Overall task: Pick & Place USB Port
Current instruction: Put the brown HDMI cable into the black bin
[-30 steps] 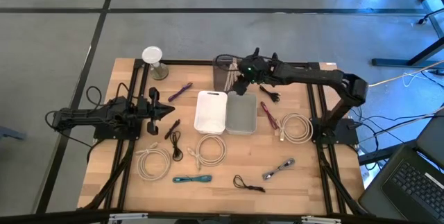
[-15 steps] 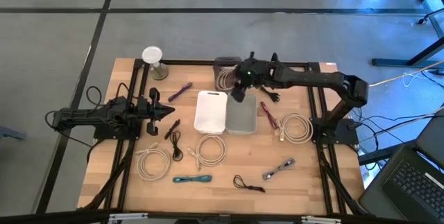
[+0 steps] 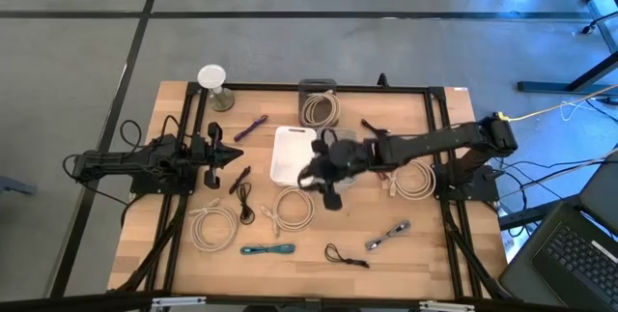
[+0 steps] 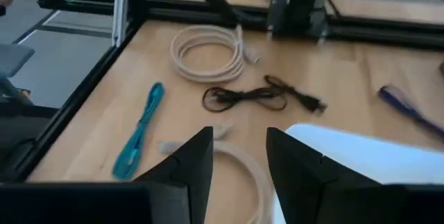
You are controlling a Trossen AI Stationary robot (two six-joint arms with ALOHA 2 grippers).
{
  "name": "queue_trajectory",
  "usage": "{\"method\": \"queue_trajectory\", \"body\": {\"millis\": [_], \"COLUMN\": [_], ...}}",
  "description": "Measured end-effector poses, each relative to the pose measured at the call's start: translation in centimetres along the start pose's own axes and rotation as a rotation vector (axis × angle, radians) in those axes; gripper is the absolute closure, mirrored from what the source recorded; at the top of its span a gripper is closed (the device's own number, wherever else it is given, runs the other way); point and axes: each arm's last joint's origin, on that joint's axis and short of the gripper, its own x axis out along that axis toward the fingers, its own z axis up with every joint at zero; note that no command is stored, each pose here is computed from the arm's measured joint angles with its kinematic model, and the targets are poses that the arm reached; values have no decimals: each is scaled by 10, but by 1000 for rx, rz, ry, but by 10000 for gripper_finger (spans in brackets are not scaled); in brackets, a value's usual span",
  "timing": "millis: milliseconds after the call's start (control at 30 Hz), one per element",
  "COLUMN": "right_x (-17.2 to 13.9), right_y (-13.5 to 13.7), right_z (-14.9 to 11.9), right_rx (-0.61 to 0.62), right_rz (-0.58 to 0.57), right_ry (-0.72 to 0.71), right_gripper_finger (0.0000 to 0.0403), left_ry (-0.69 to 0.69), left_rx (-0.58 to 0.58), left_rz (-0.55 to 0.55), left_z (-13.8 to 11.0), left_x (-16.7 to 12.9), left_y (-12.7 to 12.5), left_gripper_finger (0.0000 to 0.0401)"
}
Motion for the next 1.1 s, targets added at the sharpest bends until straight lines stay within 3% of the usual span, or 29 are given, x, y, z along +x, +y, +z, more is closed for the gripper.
{"method": "queue_trajectory", "body": {"millis": [233, 433, 800, 1100], "right_x": [28, 65, 104, 121], "right_y": [38, 42, 42, 50], "right_z": [-35, -68, -66, -62], "right_rx": [101, 122, 94, 81], "right_rz": [61, 56, 93, 138], "right_ry": [228, 354, 492, 489], "right_gripper_finger": [266, 267, 267, 267], "left_ry": [-1, -10, -2, 1], "left_rx": [1, 1, 2, 2], "left_rz": [5, 10, 9, 9], "left_z": [0, 1, 0, 0], "left_x": [0, 0, 0, 0], "left_y": [0, 0, 0, 0], "left_gripper_finger": [397, 397, 397, 397]}}
